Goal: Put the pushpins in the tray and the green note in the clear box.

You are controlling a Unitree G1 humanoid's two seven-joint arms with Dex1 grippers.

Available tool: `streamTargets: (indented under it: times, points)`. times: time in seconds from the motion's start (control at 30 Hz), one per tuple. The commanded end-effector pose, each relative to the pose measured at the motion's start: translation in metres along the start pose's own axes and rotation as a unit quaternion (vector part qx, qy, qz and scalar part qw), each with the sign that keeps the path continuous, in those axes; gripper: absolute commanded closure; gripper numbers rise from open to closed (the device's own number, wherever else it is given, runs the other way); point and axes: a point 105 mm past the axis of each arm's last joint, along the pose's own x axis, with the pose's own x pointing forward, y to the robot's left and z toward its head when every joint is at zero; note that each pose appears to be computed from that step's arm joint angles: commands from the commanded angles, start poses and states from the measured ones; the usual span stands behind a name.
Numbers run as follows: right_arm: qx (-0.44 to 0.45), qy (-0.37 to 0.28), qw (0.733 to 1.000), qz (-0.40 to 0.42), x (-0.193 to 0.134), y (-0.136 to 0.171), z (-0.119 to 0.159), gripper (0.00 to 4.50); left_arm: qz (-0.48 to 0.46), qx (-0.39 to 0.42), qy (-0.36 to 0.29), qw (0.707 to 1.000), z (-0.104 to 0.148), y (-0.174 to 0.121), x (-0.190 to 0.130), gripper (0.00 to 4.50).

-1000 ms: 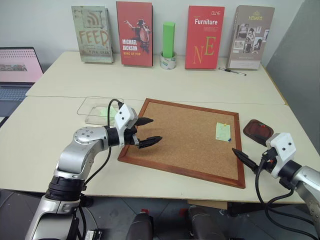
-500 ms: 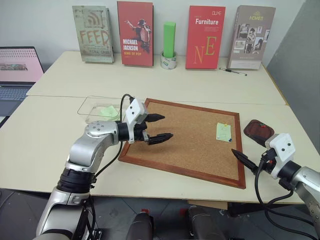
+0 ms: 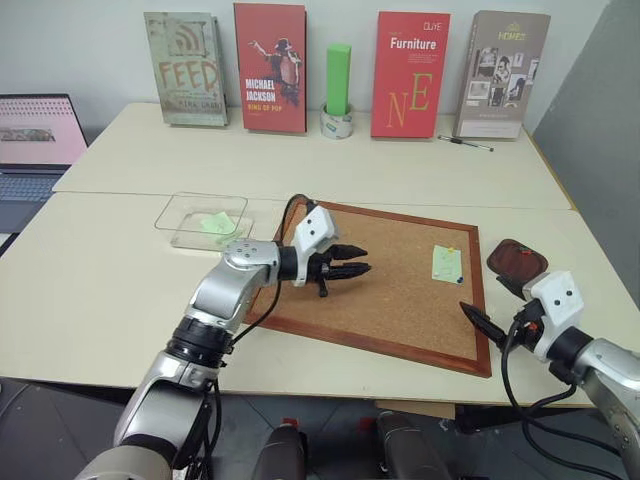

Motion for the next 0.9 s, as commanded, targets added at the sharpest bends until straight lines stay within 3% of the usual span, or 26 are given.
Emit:
streamTargets:
  times: [0.03, 0.17, 0.43, 0.9]
  points:
    - [-0.004, -0.029, 1.0, -0.006, 0.003, 0.001, 0.02, 0.0, -0.006, 0.014, -0.005, 1.0, 0.001, 0.001, 0.006, 3.79]
    - [0.006, -0.044, 0.999, -0.01, 0.014, -0.003, 0.032, 0.0, -0.022, 0.002, 0.022, 0.999, -0.023, -0.004, 0.012, 4.43]
    - [0.02, -0.026, 0.999, -0.043, 0.048, -0.027, 0.034, 0.0, -0.017, -0.012, 0.06, 0.998, -0.058, -0.009, 0.012, 4.43]
    - [0.039, -0.004, 0.998, -0.057, 0.089, -0.055, 0.025, 0.0, -0.012, -0.015, 0.072, 0.997, -0.067, -0.016, 0.001, 4.43]
